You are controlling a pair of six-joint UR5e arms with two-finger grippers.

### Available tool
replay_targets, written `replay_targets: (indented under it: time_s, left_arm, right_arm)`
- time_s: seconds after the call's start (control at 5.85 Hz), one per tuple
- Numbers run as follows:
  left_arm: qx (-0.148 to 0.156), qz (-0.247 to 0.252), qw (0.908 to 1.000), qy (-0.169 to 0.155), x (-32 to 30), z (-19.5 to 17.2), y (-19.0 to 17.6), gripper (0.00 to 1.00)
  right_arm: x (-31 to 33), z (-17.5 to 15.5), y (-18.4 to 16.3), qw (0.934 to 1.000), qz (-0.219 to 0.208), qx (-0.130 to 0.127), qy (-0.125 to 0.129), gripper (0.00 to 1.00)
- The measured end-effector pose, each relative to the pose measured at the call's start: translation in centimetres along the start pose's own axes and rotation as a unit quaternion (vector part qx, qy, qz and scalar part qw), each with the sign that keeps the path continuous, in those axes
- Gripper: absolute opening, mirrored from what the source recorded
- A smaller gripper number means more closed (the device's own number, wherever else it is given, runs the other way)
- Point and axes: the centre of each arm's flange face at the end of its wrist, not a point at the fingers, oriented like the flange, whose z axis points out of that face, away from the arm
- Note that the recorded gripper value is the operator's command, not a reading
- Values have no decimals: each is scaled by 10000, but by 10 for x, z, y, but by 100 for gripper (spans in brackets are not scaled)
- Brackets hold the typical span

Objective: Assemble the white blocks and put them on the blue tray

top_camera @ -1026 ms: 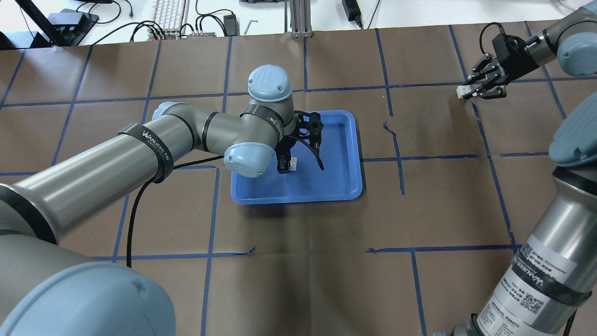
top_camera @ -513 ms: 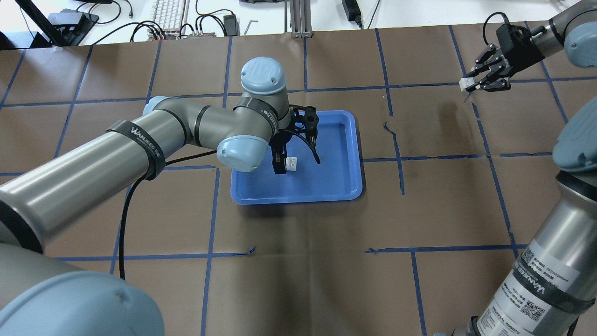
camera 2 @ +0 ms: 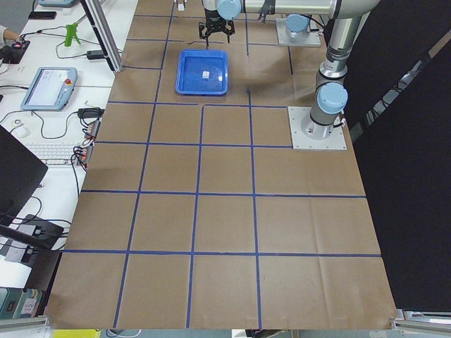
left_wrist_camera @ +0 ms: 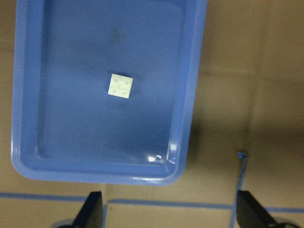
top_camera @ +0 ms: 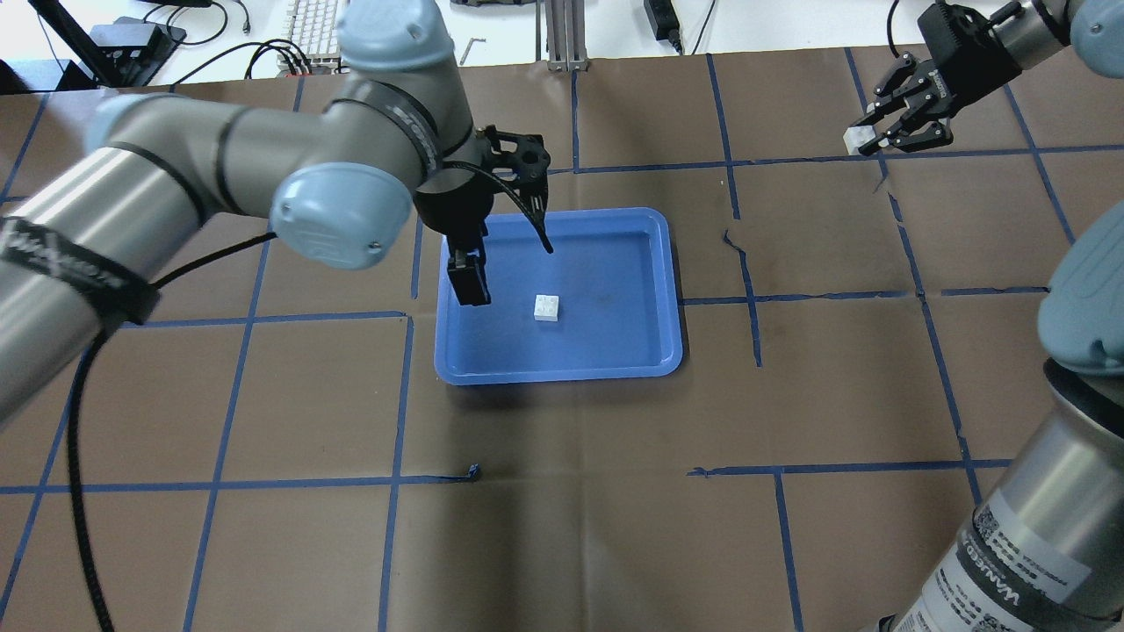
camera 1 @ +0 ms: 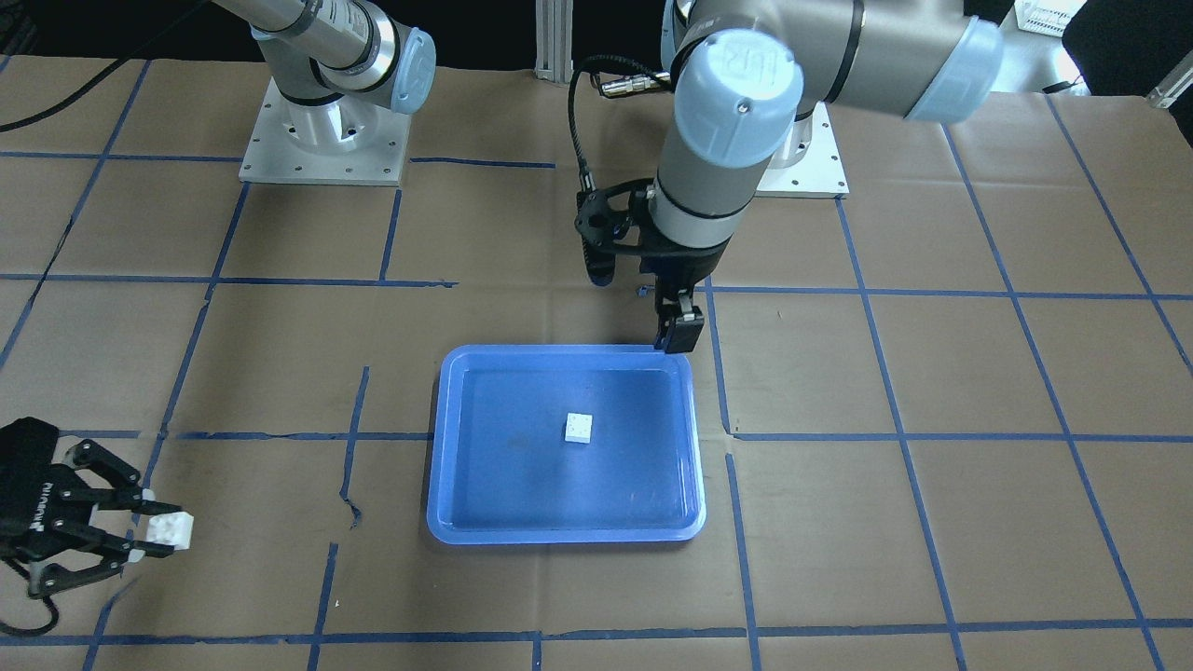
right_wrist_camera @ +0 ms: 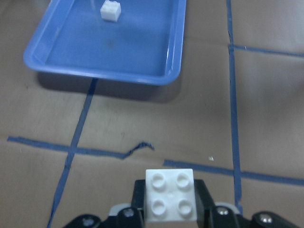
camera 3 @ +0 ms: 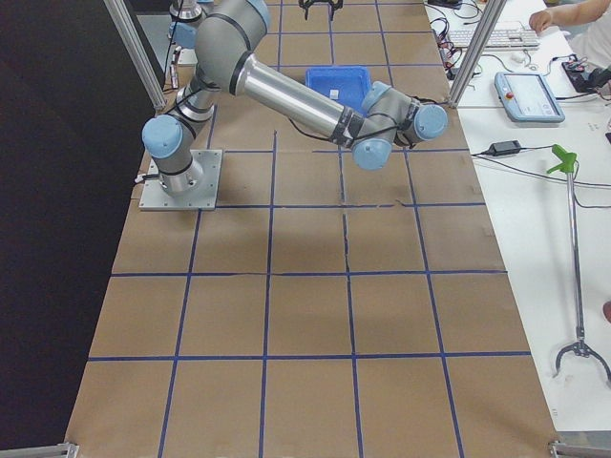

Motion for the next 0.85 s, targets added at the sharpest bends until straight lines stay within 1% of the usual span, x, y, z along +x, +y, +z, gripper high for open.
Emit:
replay_targets:
  time_s: [0.17,0.34,0.51,0.68,0.85]
  left_arm:
    - [-26,-422,9991,47,15,-28,7,99]
    - [-1,-1278,9918,-24,19,-45,15,99]
    - [95,-2409,9704,-164,12,-54,31,99]
    - [276,-3698,9280,-356,5,-62,47,99]
    - [489,-4854,8715,-499,6,-73,57,99]
  right_arm:
    - [-11,26,-34,9997,30,250,-9,24]
    - [-23,54,-60,9993,87,359,25,24]
    - [-34,81,-81,9993,128,331,96,23]
    - [-47,115,-102,9992,233,252,227,23]
    - [-66,157,-125,9983,370,186,416,23]
